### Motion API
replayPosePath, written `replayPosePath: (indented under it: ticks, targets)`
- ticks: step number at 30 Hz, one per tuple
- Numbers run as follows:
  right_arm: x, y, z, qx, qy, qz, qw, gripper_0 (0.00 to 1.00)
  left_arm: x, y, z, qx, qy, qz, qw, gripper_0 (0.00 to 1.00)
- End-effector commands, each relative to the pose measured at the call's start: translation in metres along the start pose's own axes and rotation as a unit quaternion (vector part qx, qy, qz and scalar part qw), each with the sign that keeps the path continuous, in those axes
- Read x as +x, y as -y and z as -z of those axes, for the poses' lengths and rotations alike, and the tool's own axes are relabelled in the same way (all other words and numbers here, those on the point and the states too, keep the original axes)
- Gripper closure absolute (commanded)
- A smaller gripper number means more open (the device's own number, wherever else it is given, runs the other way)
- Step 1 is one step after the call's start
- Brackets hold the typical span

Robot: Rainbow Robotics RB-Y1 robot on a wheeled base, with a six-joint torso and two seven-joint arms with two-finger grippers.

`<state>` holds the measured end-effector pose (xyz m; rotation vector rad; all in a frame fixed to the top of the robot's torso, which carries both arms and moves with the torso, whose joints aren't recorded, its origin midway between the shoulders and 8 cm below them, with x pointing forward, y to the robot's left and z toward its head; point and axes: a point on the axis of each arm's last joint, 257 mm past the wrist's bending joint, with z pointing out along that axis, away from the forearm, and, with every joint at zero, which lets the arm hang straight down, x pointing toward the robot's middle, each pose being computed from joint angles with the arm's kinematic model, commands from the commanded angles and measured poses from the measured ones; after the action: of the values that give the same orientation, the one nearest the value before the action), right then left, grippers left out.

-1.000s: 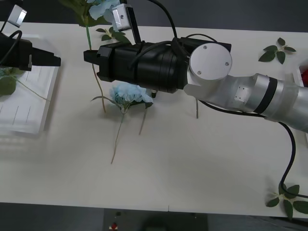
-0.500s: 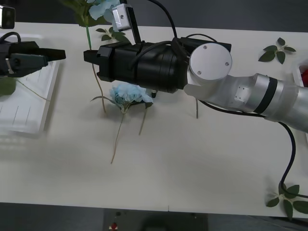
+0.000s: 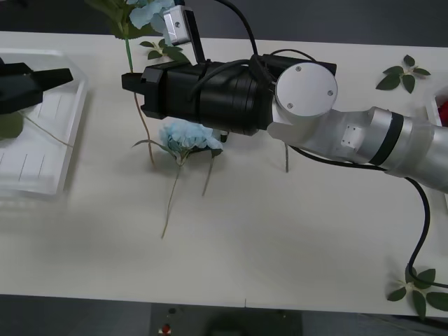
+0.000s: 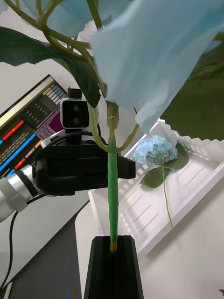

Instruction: Put the red flowers into the right box and the blue flowers into the left box

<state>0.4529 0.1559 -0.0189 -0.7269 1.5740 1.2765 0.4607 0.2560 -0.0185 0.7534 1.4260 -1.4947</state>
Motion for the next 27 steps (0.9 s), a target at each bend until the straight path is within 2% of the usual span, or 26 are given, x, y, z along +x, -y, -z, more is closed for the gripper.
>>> replayPosePath:
  ticks: [1, 16, 27]
  targets:
    - [-0.02, -0.017, -0.006, -0.016, 0.01, 0.01, 1.0, 1.0, 0.007, -0.007, -0.015, -0.004, -0.028, -0.011, 1.0, 0.0]
    - [-0.02, -0.017, -0.006, -0.016, 0.01, 0.01, 1.0, 1.0, 0.053, -0.009, -0.096, 0.045, -0.074, 0.001, 0.996, 0.0]
    - [-0.02, -0.017, -0.006, -0.016, 0.01, 0.01, 1.0, 1.0, 0.069, -0.002, -0.122, 0.071, -0.094, 0.005, 0.993, 0.0]
